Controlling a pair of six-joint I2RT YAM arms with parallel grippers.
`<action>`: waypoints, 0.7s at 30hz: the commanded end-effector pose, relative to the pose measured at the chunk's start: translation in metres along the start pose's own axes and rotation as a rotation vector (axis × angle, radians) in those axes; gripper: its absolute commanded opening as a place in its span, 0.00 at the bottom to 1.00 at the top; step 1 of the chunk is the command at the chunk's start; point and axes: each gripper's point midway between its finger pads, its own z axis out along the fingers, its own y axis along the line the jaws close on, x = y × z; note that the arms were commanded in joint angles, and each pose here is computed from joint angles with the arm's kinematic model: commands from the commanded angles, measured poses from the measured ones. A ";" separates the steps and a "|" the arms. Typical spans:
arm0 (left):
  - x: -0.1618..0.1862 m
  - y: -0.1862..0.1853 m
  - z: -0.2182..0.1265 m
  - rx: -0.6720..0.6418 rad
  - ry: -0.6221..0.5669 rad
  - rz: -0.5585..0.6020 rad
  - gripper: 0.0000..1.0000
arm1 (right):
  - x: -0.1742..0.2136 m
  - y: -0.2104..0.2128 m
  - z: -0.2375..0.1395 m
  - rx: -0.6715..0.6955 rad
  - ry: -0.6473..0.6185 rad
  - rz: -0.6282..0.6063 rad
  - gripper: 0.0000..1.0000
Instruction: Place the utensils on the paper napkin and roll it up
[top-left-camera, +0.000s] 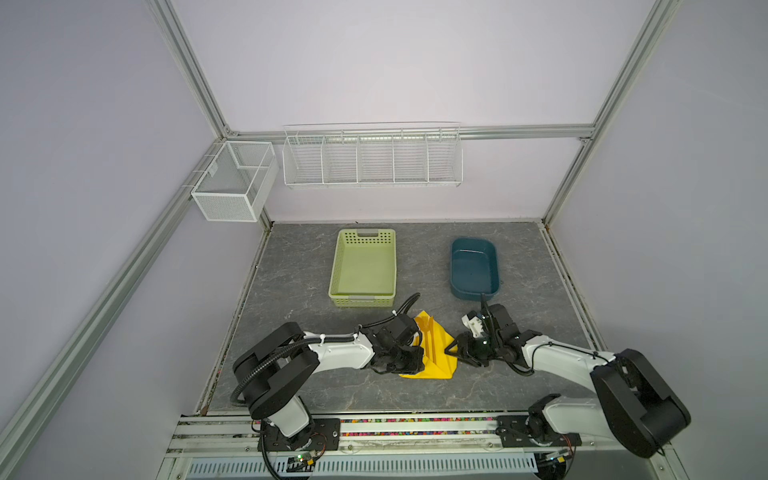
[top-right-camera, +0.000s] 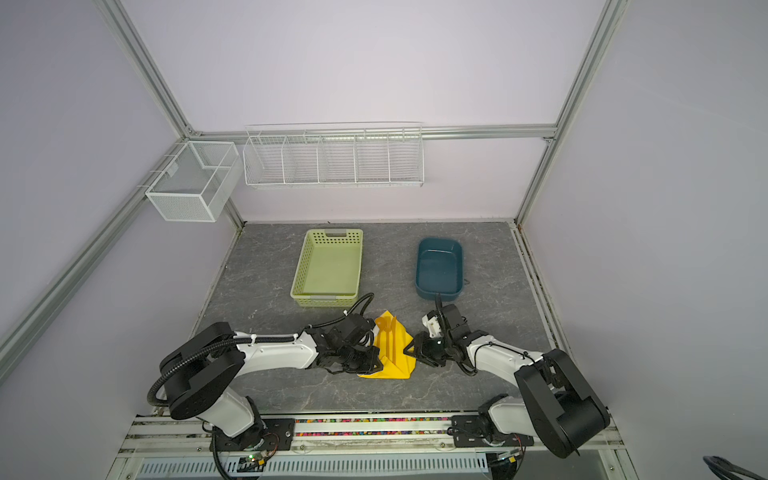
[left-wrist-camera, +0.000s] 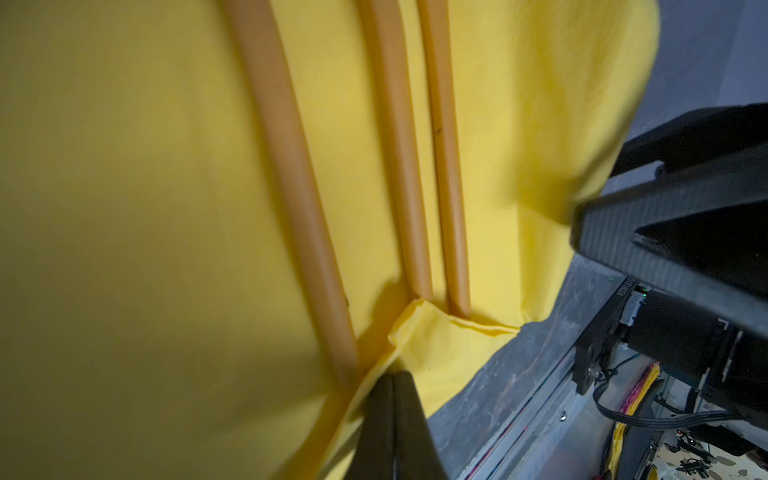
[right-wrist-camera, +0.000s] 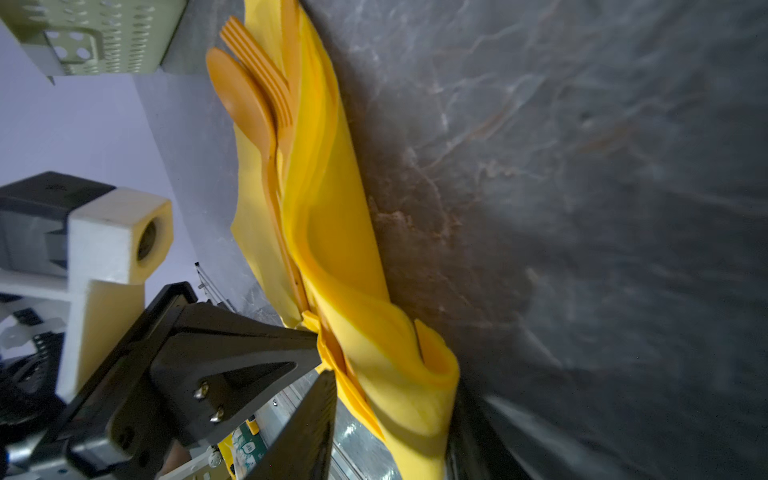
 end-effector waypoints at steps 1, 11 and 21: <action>0.006 0.010 0.006 -0.030 0.017 -0.016 0.04 | 0.009 0.011 0.002 -0.078 0.045 0.017 0.50; 0.006 0.010 0.007 -0.030 0.021 -0.020 0.04 | 0.028 0.010 -0.005 -0.080 0.096 0.021 0.53; 0.006 0.010 0.008 -0.032 0.027 -0.020 0.04 | 0.012 0.009 -0.016 0.013 0.019 -0.031 0.50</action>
